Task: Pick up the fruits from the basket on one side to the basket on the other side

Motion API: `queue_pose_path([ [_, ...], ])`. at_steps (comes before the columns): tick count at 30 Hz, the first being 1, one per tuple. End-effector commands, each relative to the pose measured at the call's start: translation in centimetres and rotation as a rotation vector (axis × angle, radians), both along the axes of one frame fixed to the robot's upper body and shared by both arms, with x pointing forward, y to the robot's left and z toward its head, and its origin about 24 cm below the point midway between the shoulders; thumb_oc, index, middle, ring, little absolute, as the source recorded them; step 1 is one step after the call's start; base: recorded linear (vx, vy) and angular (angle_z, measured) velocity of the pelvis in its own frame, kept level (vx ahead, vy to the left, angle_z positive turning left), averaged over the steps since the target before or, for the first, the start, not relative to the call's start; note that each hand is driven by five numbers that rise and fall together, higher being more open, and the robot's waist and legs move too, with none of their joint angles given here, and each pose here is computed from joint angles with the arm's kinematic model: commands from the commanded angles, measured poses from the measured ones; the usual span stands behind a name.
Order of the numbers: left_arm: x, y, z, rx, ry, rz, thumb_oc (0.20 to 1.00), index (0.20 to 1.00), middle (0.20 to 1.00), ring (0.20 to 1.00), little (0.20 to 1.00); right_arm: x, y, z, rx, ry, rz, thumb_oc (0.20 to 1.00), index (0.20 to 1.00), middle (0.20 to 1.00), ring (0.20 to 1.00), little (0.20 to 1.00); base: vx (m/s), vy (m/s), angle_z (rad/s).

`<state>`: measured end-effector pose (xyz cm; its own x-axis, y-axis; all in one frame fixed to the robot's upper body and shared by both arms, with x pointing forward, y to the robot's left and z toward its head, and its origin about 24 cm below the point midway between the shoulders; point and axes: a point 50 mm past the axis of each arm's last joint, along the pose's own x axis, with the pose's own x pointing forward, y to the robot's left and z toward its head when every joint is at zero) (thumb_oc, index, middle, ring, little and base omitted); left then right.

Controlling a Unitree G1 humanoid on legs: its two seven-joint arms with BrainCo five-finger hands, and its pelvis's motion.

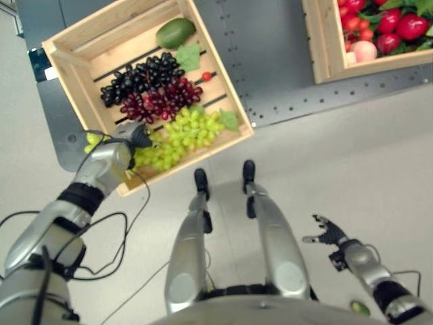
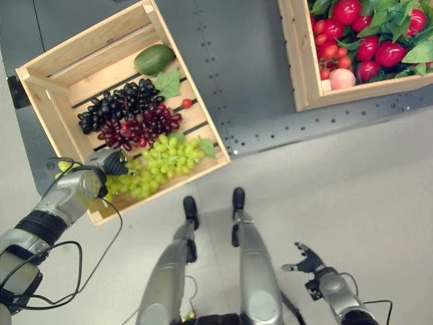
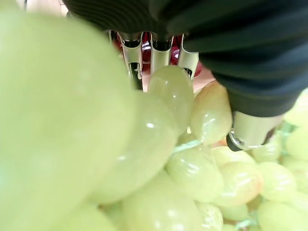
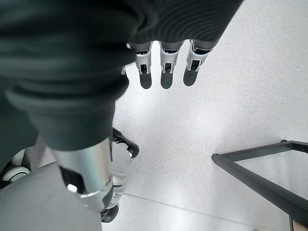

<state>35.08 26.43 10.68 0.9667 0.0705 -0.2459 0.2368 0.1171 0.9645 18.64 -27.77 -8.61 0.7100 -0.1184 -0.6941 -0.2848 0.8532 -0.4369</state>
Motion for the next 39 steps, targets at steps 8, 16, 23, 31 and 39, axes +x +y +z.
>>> queue_pose_path([
  [8,-0.5,0.1,0.7,-0.116,-0.064,-0.013,1.000,1.000,1.000,1.000,1.000,-2.6,-1.2,-0.8,-0.035,0.085,-0.003,1.000,1.000,1.000,1.000,1.000,0.00,0.000,0.00],
  [16,-0.1,-2.8,0.9,-0.271,-0.147,-0.090,1.000,1.000,1.000,1.000,1.000,-2.8,-1.3,-0.9,-0.032,0.072,-0.021,1.000,1.000,1.000,1.000,1.000,0.00,-0.001,0.01],
  [23,0.4,-5.4,1.5,-0.313,-0.164,-0.172,1.000,1.000,1.000,1.000,1.000,-3.0,-1.4,-0.9,-0.035,0.065,-0.031,1.000,1.000,1.000,1.000,1.000,0.00,-0.003,0.01],
  [31,0.9,-5.9,1.8,-0.225,-0.144,-0.199,1.000,1.000,1.000,1.000,1.000,-2.7,-1.3,-0.7,-0.032,0.049,-0.032,1.000,1.000,1.000,1.000,1.000,0.00,0.000,0.00],
  [39,0.8,-3.4,2.9,-0.097,-0.130,-0.152,1.000,1.000,1.000,1.000,1.000,-2.7,-1.5,-0.6,-0.038,0.054,-0.031,1.000,1.000,1.000,1.000,1.000,0.00,0.000,0.00],
])
